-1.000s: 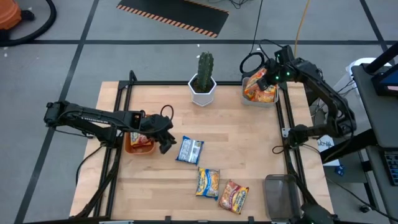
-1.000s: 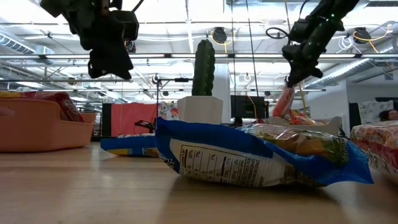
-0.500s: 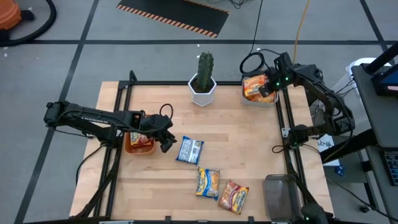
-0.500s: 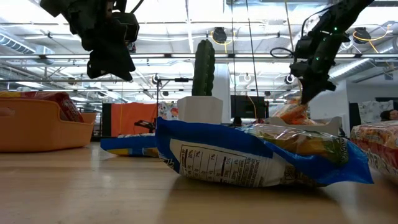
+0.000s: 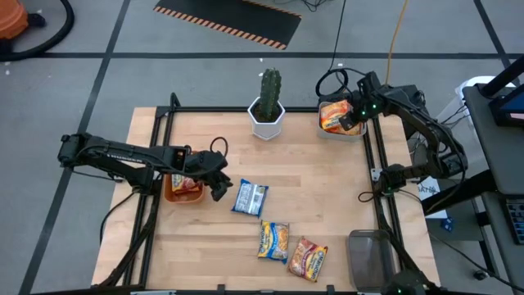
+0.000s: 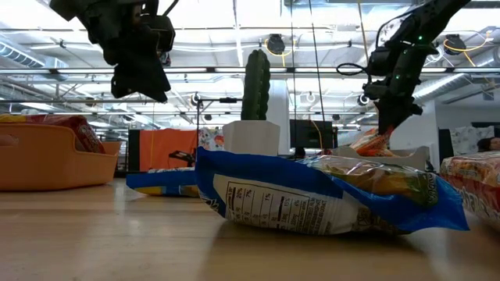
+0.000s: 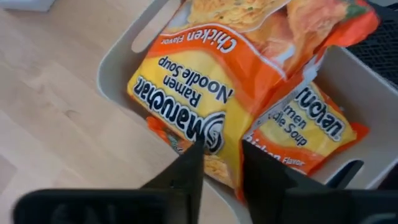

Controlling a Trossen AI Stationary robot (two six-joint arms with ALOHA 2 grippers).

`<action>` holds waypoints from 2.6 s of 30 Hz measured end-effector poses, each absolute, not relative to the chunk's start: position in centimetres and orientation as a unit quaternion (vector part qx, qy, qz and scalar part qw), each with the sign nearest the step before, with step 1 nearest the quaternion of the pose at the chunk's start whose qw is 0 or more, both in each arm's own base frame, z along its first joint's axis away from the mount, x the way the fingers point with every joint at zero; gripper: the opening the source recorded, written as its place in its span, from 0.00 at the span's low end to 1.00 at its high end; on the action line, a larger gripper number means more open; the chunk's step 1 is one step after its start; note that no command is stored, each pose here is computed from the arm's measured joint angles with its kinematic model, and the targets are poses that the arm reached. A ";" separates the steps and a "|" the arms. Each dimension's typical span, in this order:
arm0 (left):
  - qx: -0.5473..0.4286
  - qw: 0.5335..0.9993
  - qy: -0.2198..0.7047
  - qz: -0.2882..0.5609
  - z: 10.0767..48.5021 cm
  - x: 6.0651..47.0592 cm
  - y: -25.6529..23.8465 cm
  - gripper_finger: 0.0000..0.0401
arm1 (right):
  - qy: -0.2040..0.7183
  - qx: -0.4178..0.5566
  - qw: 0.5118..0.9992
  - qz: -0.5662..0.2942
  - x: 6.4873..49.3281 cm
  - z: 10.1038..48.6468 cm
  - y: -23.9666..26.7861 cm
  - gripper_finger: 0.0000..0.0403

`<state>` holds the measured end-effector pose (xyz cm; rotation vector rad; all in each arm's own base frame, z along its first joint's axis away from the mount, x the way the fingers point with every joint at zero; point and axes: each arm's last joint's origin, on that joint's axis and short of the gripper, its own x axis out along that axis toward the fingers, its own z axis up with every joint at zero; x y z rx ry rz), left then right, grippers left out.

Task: Sort Maruchan noodles
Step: Put the orange noodle pack into the gray bin, then put the top blue noodle pack into the black bin

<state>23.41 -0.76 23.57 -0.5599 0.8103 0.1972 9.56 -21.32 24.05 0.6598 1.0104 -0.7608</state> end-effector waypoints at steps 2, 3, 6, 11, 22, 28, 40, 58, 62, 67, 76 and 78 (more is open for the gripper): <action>-0.253 0.881 0.389 0.091 23.6 23.4 -0.8 0.31 | 0.456 0.307 0.756 -0.356 9.6 24.3 -21.1 0.30; -0.246 0.883 0.390 0.088 23.6 23.4 -0.8 0.31 | 0.450 0.308 0.757 -0.360 9.5 24.6 -20.9 0.32; -0.214 0.889 0.397 0.076 23.4 23.5 -0.8 0.31 | 0.425 0.310 0.763 -0.375 9.3 25.7 -20.2 0.38; -0.169 0.894 0.415 0.030 22.6 24.2 -0.9 0.31 | 0.362 0.318 0.787 -0.386 8.7 28.1 -18.0 0.42; -0.145 0.858 0.493 -0.012 18.7 25.8 -2.2 0.59 | 0.241 0.387 0.831 -0.319 9.4 32.1 -11.0 0.42; -0.132 0.849 0.511 -0.017 16.7 27.0 -2.6 0.61 | 0.210 0.432 0.833 -0.275 9.6 33.1 -8.1 0.42; -0.107 0.824 0.556 -0.024 13.6 27.5 -5.0 0.61 | 0.169 0.464 0.839 -0.229 11.4 34.2 -6.1 0.42; -0.184 0.822 0.537 -0.044 14.9 27.2 -6.9 0.61 | 0.174 0.439 0.862 -0.185 14.9 34.2 -5.2 0.42; -0.188 0.828 0.526 -0.050 15.0 27.3 -7.7 0.61 | 0.183 0.433 0.863 -0.185 15.3 34.0 -5.3 0.42; -0.183 0.854 0.486 -0.017 15.2 27.9 -8.0 0.61 | 0.195 0.407 0.874 -0.180 15.5 33.8 -5.4 0.42; -0.198 0.850 0.486 0.054 14.9 27.7 -7.8 0.61 | 0.216 0.334 0.902 -0.167 15.8 33.6 -5.6 0.42; -0.201 0.847 0.488 0.055 14.7 27.4 -7.9 0.61 | 0.219 0.315 0.909 -0.164 15.8 33.6 -5.6 0.42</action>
